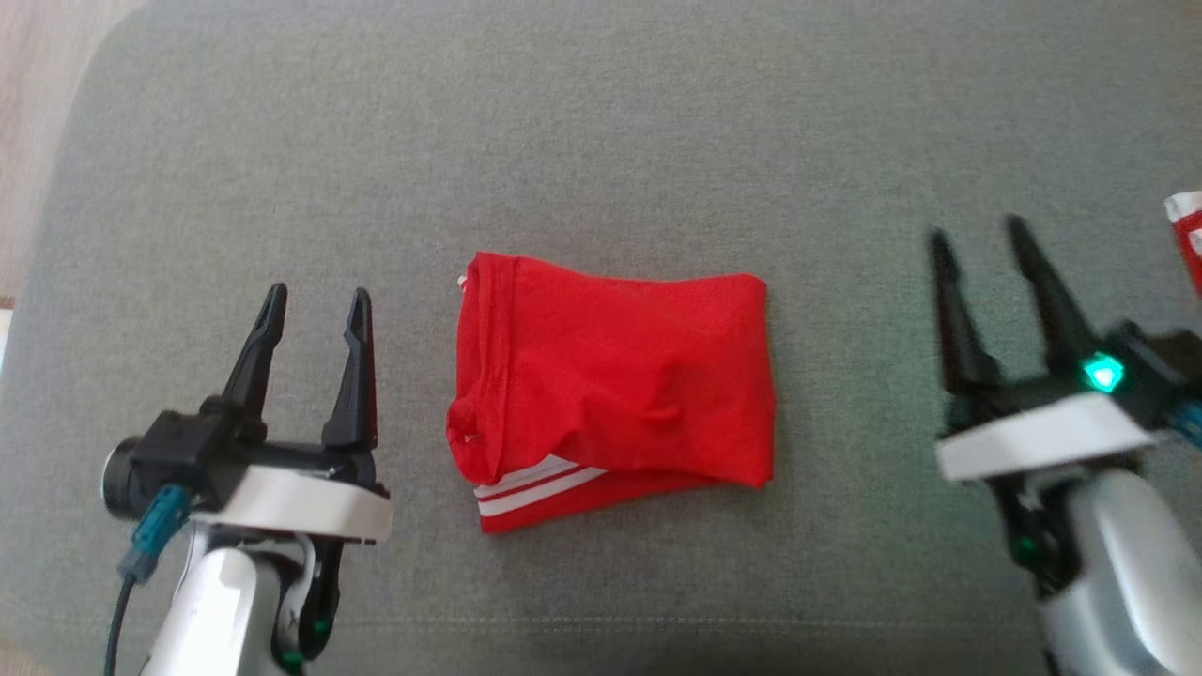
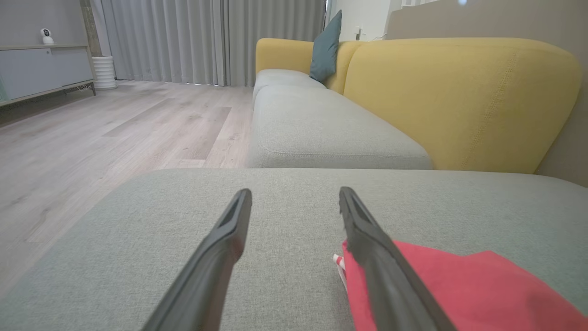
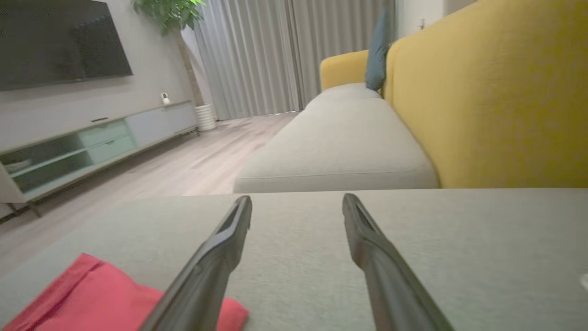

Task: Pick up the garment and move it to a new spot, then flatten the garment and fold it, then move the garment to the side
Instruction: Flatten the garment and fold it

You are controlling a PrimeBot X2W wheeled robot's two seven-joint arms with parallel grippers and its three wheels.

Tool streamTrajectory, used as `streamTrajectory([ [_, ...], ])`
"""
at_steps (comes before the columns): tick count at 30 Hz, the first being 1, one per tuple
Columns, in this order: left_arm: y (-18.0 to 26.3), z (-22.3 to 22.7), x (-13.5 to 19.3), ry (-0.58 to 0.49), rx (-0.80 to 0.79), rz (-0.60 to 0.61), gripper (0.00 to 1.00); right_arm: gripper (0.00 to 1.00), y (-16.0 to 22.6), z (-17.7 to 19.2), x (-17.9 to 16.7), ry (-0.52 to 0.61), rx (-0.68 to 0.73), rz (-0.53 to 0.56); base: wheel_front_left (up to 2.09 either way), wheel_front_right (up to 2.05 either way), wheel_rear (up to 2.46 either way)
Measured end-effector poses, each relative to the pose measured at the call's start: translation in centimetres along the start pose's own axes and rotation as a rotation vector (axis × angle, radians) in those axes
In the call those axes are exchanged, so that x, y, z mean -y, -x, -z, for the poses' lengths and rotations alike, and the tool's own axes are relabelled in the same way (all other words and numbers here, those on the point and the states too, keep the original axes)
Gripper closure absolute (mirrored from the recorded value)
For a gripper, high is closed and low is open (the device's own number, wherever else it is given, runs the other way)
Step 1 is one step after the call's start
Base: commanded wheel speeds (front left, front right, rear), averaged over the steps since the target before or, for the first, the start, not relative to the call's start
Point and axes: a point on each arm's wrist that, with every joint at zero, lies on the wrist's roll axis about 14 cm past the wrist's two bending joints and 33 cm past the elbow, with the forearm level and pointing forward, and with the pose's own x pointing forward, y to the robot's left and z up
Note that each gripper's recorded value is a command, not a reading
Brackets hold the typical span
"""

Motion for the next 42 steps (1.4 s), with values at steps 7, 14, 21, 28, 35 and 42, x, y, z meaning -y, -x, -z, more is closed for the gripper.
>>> streamTrajectory([
  [7, 1.2, -0.6, -0.7, -0.027, 0.009, -0.021, 0.00, 0.00, 4.1, -1.0, 1.5, 0.029, -0.029, 0.095, 0.00, 0.00, 0.00],
  [14, 3.3, -0.8, -0.3, -0.052, 0.004, -0.010, 0.00, 0.00, 7.0, -1.6, 1.2, 0.017, -0.042, 0.130, 0.00, 0.00, 0.00],
  [21, 4.9, -0.9, 0.5, -0.058, -0.015, 0.007, 0.00, 0.00, 9.5, -1.6, 1.2, -0.003, -0.050, 0.165, 0.00, 0.00, 0.00],
  [28, 6.0, -0.7, 0.8, -0.061, -0.038, 0.015, 0.00, 0.00, 11.2, -1.9, 1.3, -0.005, -0.049, 0.188, 0.00, 0.00, 0.00],
  [35, 6.1, -0.8, 0.9, -0.063, -0.039, 0.014, 0.00, 0.00, 11.8, -2.0, 1.6, -0.008, -0.050, 0.206, 0.00, 0.00, 0.00],
  [42, 6.2, -0.6, 0.7, -0.068, -0.050, 0.010, 0.00, 0.00, 11.8, -2.0, 1.6, -0.003, -0.054, 0.210, 0.00, 0.00, 0.00],
])
